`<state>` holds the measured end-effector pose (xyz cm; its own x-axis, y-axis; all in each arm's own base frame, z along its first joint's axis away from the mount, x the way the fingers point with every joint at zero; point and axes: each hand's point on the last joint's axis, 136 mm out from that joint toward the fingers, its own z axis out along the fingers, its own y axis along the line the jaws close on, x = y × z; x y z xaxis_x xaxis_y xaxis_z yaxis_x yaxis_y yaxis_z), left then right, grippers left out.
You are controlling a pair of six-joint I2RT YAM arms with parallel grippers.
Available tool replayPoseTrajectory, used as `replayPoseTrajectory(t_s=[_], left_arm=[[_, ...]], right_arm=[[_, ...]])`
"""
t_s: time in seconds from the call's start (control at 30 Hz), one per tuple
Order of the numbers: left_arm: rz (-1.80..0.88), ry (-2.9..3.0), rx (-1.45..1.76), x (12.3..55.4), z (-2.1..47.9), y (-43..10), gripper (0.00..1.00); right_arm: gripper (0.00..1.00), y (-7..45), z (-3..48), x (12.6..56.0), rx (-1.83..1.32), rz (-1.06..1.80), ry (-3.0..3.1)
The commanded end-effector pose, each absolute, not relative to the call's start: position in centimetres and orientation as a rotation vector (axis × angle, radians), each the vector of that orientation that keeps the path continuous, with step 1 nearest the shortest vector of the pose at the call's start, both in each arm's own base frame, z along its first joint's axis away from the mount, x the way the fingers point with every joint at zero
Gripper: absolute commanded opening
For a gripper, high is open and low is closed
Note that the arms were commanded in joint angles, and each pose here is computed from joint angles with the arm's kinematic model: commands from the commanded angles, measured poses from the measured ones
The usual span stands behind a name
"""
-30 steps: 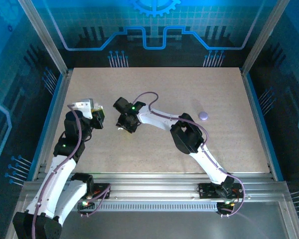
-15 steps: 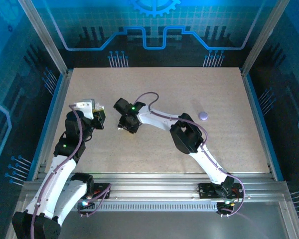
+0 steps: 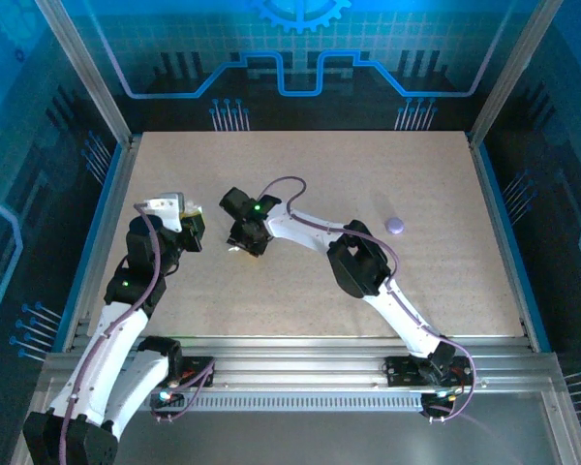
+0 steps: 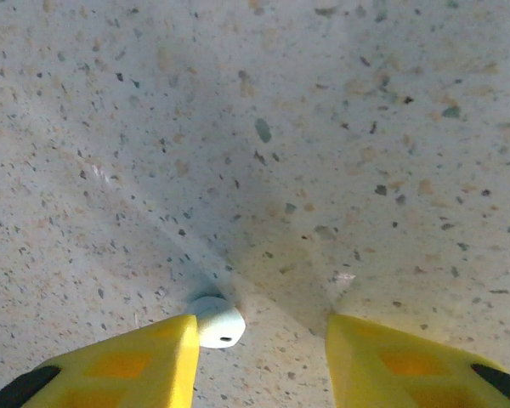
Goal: Insert the wireless bluetooth earbuds into the charging case
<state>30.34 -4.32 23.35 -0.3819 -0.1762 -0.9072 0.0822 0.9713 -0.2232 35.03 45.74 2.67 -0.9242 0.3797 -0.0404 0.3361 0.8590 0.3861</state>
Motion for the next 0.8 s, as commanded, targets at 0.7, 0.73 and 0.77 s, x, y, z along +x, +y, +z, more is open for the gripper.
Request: replayPoseTrajectory(t_s=[0.7,0.73,0.77], left_arm=[[-0.244,1.896,-0.075,30.4,24.7,-3.6,0.22],[-0.245,1.897,-0.076,30.4,24.7,-3.6,0.22],[-0.246,1.897,-0.076,30.4,24.7,-3.7,0.22]], right_arm=[[0.4,44.3,4.4,37.2,0.404,0.451,2.87],[0.41,44.4,5.0,37.3,0.39,0.456,2.86],[0.41,44.5,5.4,37.2,0.382,0.461,2.852]])
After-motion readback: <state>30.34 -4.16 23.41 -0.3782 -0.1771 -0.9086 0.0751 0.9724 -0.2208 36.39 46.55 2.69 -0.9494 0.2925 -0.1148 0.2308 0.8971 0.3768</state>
